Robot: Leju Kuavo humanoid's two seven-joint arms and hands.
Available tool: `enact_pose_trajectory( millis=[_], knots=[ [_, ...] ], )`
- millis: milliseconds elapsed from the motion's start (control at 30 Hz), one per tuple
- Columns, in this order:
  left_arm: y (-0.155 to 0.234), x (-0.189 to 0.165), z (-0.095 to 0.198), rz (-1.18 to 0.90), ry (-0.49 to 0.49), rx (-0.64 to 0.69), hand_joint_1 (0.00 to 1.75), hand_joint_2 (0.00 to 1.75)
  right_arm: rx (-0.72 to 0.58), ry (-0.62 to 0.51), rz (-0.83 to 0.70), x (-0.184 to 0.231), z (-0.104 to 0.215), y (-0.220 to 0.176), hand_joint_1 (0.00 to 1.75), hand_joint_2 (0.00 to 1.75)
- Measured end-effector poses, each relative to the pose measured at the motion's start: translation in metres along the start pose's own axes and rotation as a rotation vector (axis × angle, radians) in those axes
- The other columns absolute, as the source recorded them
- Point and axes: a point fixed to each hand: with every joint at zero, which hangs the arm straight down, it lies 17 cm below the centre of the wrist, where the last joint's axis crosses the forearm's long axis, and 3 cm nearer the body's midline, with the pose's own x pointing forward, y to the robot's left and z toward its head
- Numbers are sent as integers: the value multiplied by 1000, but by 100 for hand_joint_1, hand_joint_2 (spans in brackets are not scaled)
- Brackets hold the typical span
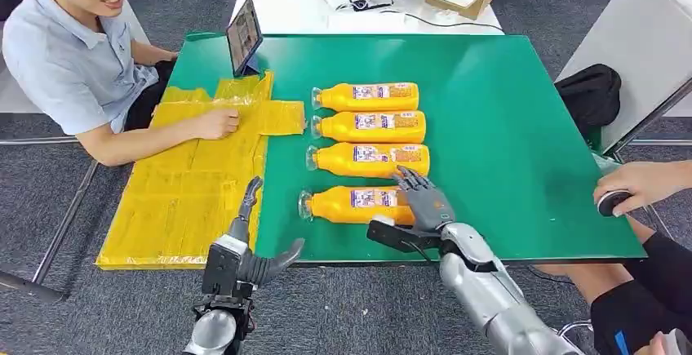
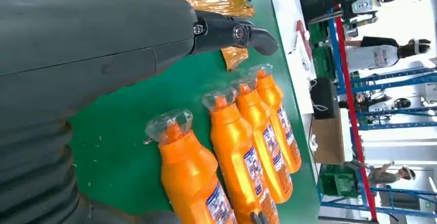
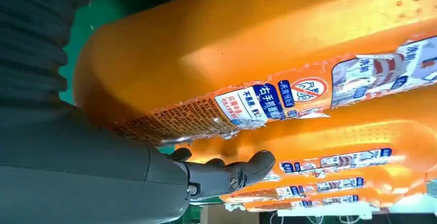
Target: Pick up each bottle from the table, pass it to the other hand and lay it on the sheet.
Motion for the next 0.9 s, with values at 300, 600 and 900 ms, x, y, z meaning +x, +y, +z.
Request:
enact_pose_trajectory(
  millis=[300, 600, 900],
  knots=[
    [0, -3, -1, 4, 8, 1, 0, 175, 113, 11, 14, -2, -14, 9, 14, 175],
    [1, -6, 0, 3, 16, 0, 0, 175, 216, 33, 2, -10, -13, 20, 175, 175],
    [0, -8, 2, 1, 17, -3, 0, 175, 231, 24, -8, -12, -10, 25, 175, 175]
  ],
)
